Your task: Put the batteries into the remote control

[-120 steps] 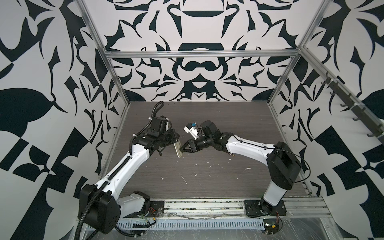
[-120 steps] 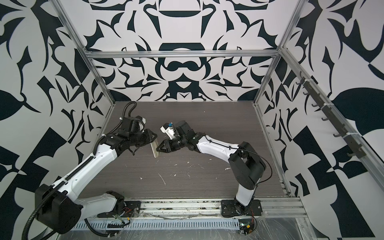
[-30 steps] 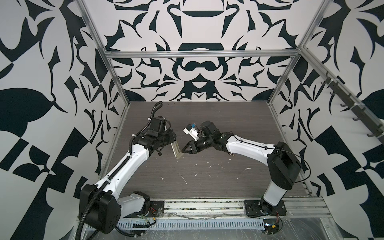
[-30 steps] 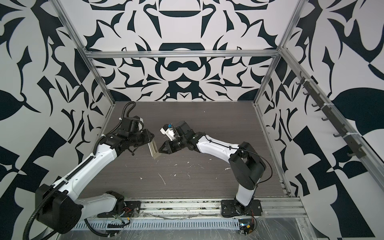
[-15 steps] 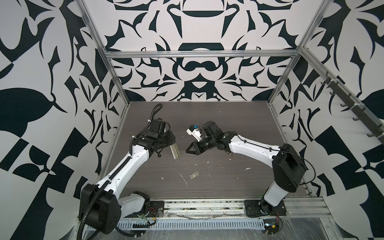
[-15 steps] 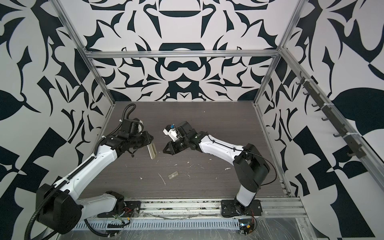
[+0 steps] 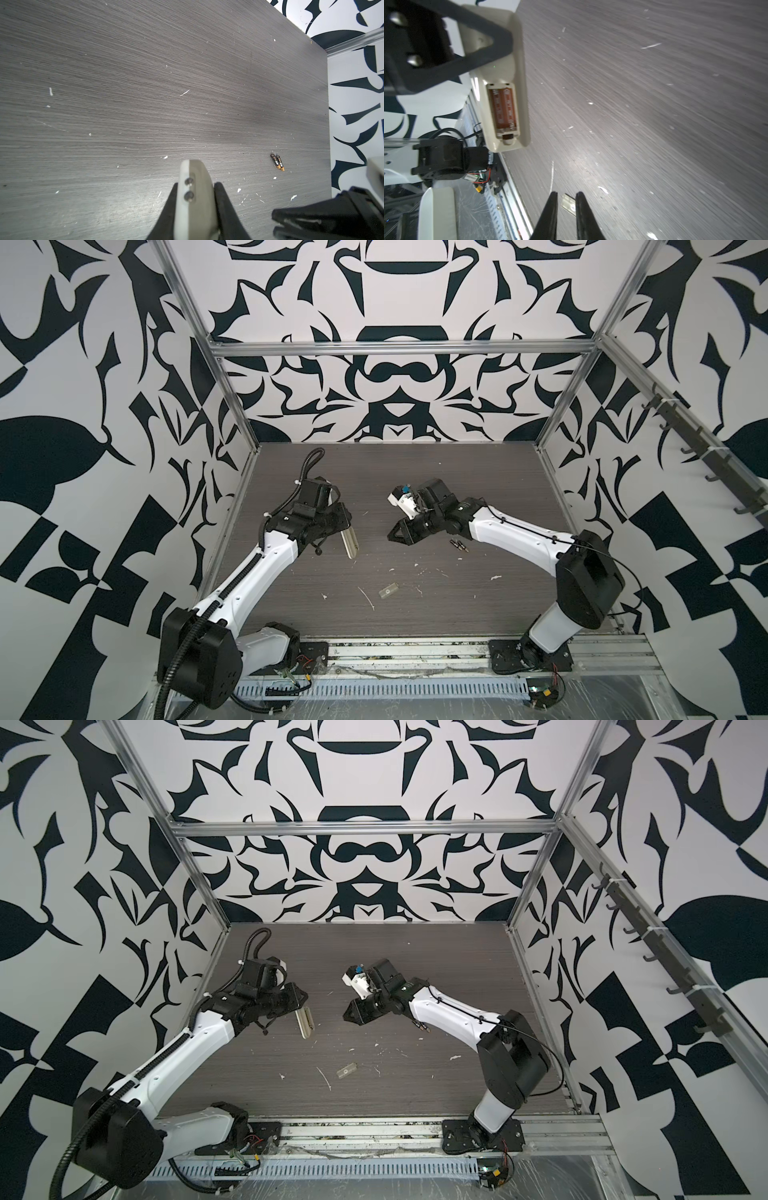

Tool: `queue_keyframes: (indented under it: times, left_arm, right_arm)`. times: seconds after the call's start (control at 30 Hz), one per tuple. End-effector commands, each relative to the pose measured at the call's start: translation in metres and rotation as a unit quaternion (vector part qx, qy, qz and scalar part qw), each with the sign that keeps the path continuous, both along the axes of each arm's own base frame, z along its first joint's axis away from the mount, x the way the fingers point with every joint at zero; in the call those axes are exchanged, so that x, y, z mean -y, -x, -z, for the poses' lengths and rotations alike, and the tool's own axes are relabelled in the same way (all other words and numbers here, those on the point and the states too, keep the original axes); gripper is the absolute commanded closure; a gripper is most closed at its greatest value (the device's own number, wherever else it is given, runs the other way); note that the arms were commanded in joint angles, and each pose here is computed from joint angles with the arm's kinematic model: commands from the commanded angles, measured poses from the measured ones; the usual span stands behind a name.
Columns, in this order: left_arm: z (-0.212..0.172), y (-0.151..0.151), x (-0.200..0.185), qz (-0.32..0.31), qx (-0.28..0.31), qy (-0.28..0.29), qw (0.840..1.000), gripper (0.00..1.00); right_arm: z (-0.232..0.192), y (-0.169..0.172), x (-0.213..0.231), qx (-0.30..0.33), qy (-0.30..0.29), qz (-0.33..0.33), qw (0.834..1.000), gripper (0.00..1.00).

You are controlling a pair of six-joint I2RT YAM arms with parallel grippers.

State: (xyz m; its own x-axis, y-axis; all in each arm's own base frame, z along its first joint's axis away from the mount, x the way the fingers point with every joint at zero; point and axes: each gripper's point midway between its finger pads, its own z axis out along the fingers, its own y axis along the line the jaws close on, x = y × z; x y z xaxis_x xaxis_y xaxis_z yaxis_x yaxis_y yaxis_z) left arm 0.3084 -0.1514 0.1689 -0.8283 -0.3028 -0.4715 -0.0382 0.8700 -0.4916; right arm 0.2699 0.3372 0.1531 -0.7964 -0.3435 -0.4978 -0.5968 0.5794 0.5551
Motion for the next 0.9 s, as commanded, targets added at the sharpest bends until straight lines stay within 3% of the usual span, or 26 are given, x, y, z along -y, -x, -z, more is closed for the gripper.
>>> queue_keyframes:
  times: [0.0, 0.47, 0.87]
  left_arm:
    - [-0.003, -0.002, 0.004, 0.009, 0.008, 0.012, 1.0, 1.0]
    - [-0.014, 0.001, 0.016, 0.043, 0.028, 0.041, 0.998, 1.0]
    - [-0.011, 0.002, 0.026, 0.063, 0.036, 0.064, 0.995, 1.0]
  right_arm:
    - [-0.009, -0.004, 0.022, 0.039, 0.026, 0.007, 0.999, 0.78]
    - [-0.003, -0.021, 0.071, 0.039, 0.071, 0.057, 0.995, 0.75]
    - [0.009, -0.031, 0.11, 0.038, 0.119, 0.086, 0.988, 0.65]
